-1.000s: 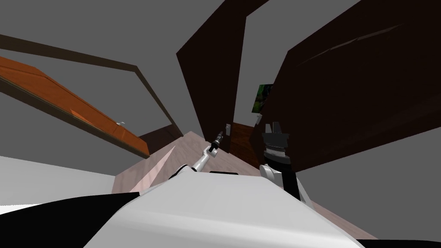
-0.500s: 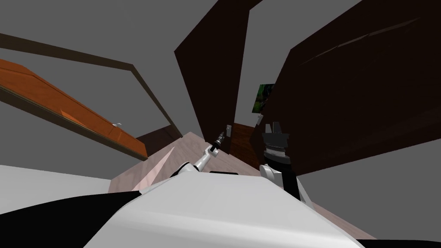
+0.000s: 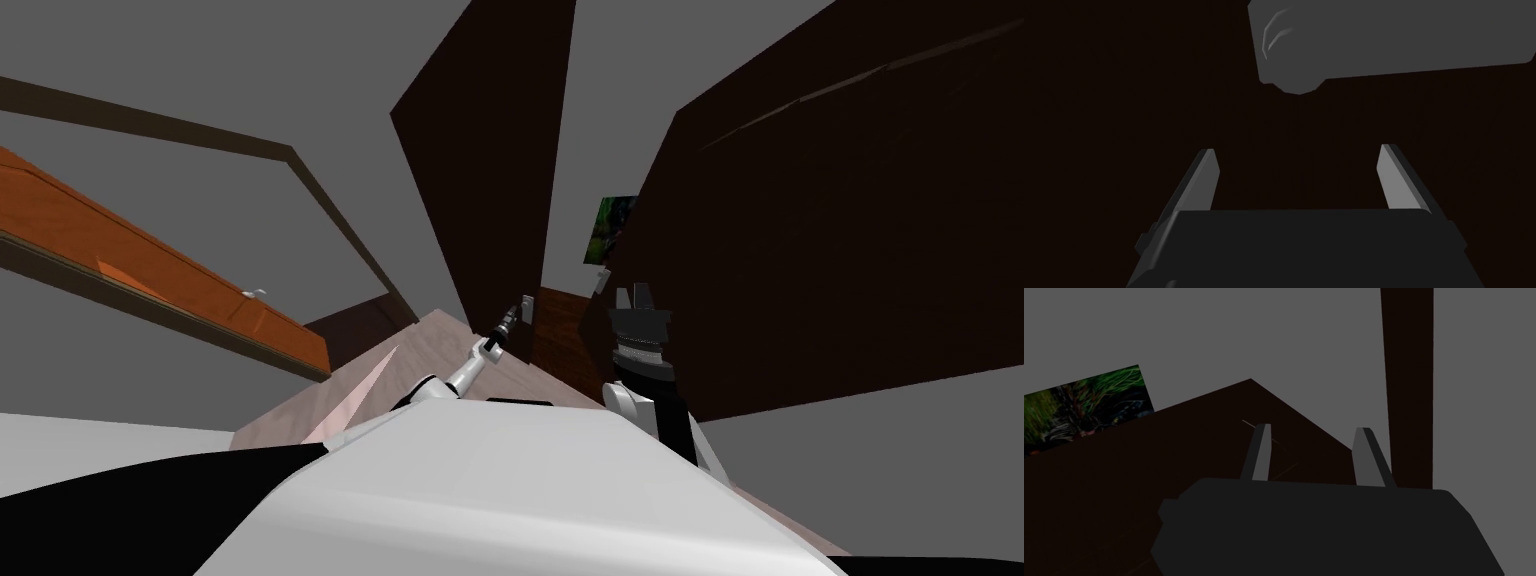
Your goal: Push the door open
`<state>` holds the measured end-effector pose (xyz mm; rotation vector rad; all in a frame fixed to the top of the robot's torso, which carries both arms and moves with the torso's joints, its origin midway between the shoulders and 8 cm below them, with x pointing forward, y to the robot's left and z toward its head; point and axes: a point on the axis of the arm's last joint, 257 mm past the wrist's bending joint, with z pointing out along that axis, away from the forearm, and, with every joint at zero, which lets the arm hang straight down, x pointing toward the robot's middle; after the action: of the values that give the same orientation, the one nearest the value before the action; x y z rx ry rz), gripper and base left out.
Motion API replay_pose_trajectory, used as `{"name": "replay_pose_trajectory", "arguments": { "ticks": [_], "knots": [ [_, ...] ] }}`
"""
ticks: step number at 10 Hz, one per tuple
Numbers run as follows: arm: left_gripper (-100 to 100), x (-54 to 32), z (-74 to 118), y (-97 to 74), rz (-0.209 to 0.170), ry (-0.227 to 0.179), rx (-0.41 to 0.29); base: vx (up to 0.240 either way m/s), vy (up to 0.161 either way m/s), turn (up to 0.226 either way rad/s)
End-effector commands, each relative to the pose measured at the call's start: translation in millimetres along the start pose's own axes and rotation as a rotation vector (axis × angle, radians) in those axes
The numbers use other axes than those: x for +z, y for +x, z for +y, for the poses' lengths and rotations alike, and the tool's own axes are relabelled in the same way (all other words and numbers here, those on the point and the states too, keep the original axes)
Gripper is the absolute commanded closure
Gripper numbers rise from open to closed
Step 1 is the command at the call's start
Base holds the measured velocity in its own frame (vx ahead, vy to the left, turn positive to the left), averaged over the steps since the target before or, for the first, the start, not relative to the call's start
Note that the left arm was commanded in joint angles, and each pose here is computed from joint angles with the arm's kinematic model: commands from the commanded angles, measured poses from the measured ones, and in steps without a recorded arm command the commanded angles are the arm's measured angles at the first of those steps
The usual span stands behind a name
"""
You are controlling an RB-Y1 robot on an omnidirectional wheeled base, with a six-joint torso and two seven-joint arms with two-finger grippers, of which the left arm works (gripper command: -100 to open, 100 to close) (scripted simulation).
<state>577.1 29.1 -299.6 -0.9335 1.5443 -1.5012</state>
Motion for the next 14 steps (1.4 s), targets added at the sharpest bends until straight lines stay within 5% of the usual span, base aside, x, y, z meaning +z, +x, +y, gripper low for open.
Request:
{"name": "replay_pose_trajectory", "arguments": {
  "ticks": [1, 5, 6, 7, 12, 14],
  "knots": [
    [-100, -0.3, 0.4, -2.7, -0.004, -0.001, 0.002, 0.169, -0.092, -0.025],
    [-100, 5.1, -4.1, 19.0, 0.004, 0.01, -0.039, 0.186, -0.104, -0.022],
    [-100, 3.9, -3.9, 13.6, 0.001, 0.007, -0.03, 0.078, -0.041, 0.001],
    [100, 3.9, -3.9, 13.6, 0.001, 0.007, -0.03, -0.008, 0.003, 0.006],
    [100, 3.9, -3.9, 13.6, 0.001, 0.007, -0.03, -0.011, 0.007, -0.007],
    [100, 2.3, -3.7, -5.6, -0.026, 0.006, -0.011, 0.104, -0.079, 0.036]
  ]
}}
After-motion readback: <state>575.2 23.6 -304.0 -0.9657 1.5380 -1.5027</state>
